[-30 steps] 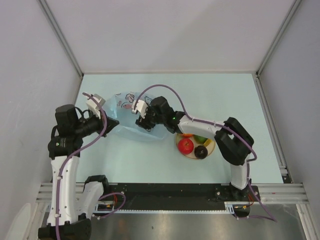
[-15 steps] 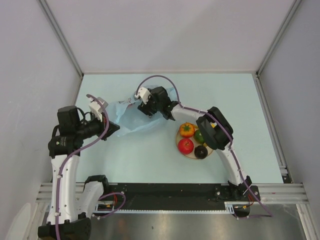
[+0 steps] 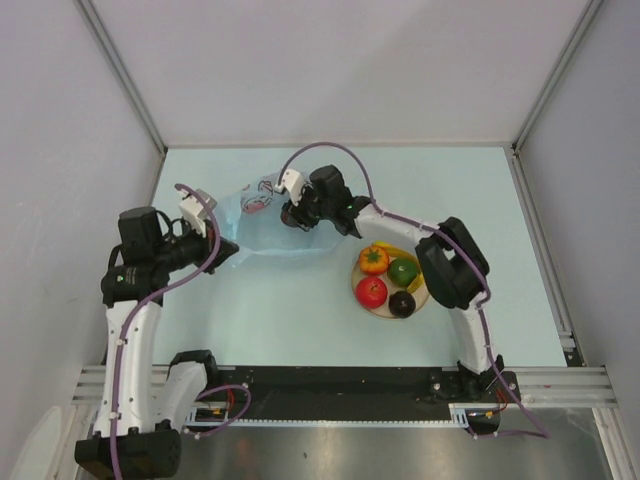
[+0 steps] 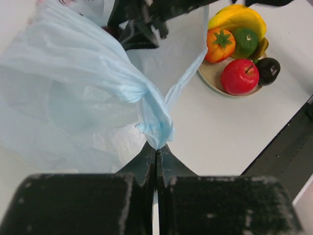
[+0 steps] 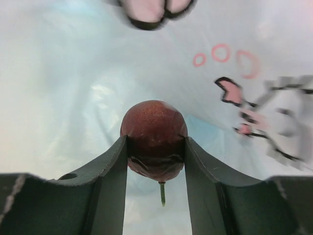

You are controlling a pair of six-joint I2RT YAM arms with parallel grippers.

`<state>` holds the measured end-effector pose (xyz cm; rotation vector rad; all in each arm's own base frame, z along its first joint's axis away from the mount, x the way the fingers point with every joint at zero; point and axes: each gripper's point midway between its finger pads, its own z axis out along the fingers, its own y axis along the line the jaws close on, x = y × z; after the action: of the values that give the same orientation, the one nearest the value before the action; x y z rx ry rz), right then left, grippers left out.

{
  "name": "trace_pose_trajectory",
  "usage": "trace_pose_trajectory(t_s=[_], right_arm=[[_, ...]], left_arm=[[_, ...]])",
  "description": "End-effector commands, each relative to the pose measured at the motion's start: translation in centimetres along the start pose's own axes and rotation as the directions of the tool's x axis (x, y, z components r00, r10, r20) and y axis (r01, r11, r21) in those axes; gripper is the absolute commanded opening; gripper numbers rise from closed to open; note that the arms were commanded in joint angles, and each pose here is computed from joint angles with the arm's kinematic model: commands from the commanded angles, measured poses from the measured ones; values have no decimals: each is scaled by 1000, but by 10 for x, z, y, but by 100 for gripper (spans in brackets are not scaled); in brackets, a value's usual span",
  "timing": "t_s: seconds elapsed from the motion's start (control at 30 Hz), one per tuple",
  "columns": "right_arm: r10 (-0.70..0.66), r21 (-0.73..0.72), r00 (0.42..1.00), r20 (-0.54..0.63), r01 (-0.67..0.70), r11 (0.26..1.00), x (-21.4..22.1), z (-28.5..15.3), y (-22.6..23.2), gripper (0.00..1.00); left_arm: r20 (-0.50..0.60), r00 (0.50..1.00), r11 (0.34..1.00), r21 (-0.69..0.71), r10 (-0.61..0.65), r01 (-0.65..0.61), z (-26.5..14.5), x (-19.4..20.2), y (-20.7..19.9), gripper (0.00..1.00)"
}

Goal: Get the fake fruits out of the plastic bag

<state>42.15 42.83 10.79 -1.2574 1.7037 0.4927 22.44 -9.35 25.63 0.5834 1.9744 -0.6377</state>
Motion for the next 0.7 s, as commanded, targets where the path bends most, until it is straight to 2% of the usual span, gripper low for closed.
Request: trace_pose_trajectory(t_s=[0.0,0.17,0.27,0.3,0.4,0.47,0.67], right_arm=[[1,-64,975,223,13,998,-107,-74,21,32],[24,-121,956,292,12,993,-145,-141,43,32],[25,-116,963,268,6,993,-143,-178,41,31],[45,-124,977,208,-19,992,-123,-185,42,31],[64,-84,989,131,-53,995,-94,-217,27,31],[88,-54,995,53,-85,995,-58,-224,21,31],[191,81,973,-130,-181,980,31,-266,-4,29]], left_arm=[[41,999,1000,29,-1,-1,12,-9,5,0],[59,998,1000,22,4,-5,21,-14,14,0],[70,998,1000,15,-1,0,24,-17,18,0],[70,998,1000,15,-3,2,25,-16,19,0],[80,997,1000,9,-10,9,28,-15,21,0],[77,996,999,4,-37,37,32,-8,24,0],[67,995,997,4,-78,78,37,-1,27,0]])
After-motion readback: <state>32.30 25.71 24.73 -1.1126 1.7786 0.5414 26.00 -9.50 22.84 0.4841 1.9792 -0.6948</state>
